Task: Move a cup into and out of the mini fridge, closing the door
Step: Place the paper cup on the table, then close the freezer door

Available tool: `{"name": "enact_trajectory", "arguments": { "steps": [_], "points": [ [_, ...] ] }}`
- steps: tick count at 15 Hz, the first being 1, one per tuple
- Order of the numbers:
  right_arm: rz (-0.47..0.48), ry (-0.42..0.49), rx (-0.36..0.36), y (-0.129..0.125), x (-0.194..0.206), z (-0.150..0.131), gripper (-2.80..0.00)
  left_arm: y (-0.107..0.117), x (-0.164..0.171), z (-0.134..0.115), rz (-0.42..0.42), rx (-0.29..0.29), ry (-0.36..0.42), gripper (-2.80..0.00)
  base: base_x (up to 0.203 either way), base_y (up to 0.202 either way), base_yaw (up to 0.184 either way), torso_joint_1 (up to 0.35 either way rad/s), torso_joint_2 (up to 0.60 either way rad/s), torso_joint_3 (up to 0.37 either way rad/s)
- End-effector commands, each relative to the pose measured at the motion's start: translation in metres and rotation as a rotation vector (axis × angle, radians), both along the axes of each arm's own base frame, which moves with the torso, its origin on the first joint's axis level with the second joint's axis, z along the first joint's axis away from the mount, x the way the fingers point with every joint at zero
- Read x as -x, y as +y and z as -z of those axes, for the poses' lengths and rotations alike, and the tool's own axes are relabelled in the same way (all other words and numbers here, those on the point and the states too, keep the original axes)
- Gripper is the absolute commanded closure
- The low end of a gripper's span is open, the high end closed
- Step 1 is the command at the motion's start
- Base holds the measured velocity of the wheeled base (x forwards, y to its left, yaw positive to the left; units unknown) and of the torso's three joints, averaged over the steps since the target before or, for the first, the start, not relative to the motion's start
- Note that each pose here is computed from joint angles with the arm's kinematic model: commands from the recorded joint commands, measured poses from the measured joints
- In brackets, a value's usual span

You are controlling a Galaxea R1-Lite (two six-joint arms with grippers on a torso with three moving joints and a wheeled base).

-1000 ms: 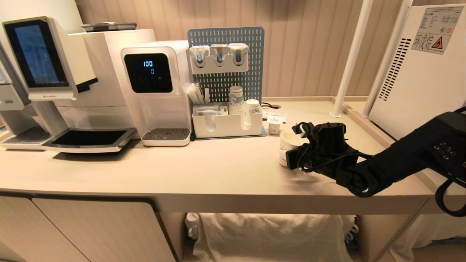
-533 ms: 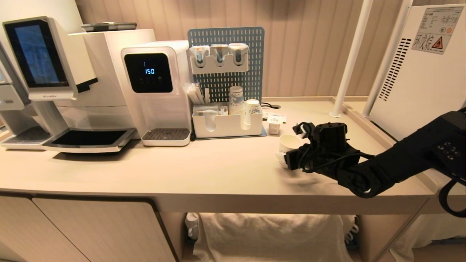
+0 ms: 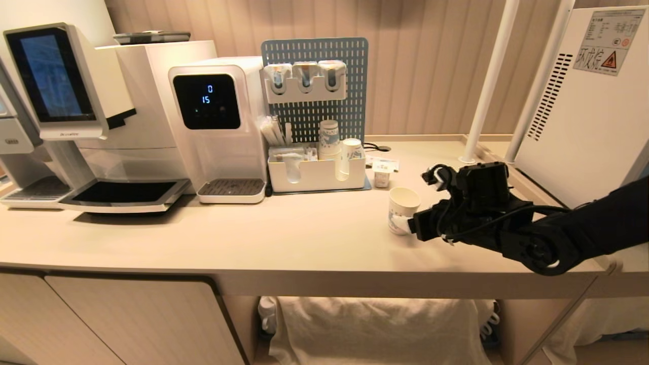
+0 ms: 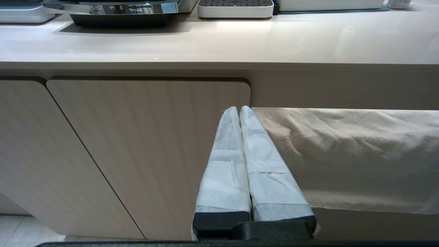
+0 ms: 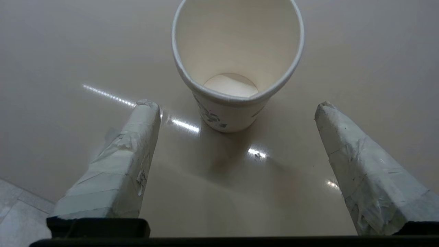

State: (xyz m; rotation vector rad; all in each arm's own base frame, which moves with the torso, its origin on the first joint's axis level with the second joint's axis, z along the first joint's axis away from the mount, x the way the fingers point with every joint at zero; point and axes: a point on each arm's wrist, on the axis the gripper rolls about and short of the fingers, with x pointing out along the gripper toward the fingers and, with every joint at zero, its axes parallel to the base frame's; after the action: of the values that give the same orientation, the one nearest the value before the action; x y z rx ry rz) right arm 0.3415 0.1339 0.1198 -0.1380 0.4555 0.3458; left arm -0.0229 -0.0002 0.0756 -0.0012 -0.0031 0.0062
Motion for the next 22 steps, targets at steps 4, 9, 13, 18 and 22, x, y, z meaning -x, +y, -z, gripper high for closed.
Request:
{"name": "enact_trajectory", "arguments": {
  "steps": [4,9,13,18,22],
  "points": [
    [-0.02,-0.057,-0.04,-0.015,0.04,-0.041,0.0,0.0,0.0,0.0,-0.001,0.0,0.0,0.0,0.0,0.0,0.0,0.0,0.0,0.0],
    [0.006,-0.046,-0.03,-0.041,0.086,-0.081,0.0,0.0,0.0,0.0,0.0,0.0,0.0,0.0,0.0,0.0,0.0,0.0,0.0,0.0],
    [0.156,0.026,0.036,-0.08,0.145,-0.108,0.0,0.0,0.0,0.0,-0.001,0.0,0.0,0.0,0.0,0.0,0.0,0.0,0.0,0.0],
    [0.279,0.056,0.072,-0.121,0.249,-0.101,0.0,0.0,0.0,0.0,-0.001,0.0,-0.001,0.0,0.0,0.0,0.0,0.0,0.0,0.0],
    [0.36,-0.004,0.105,-0.136,0.324,-0.043,0.0,0.0,0.0,0.0,-0.001,0.0,-0.001,0.0,0.0,0.0,0.0,0.0,0.0,0.0]
  ]
}}
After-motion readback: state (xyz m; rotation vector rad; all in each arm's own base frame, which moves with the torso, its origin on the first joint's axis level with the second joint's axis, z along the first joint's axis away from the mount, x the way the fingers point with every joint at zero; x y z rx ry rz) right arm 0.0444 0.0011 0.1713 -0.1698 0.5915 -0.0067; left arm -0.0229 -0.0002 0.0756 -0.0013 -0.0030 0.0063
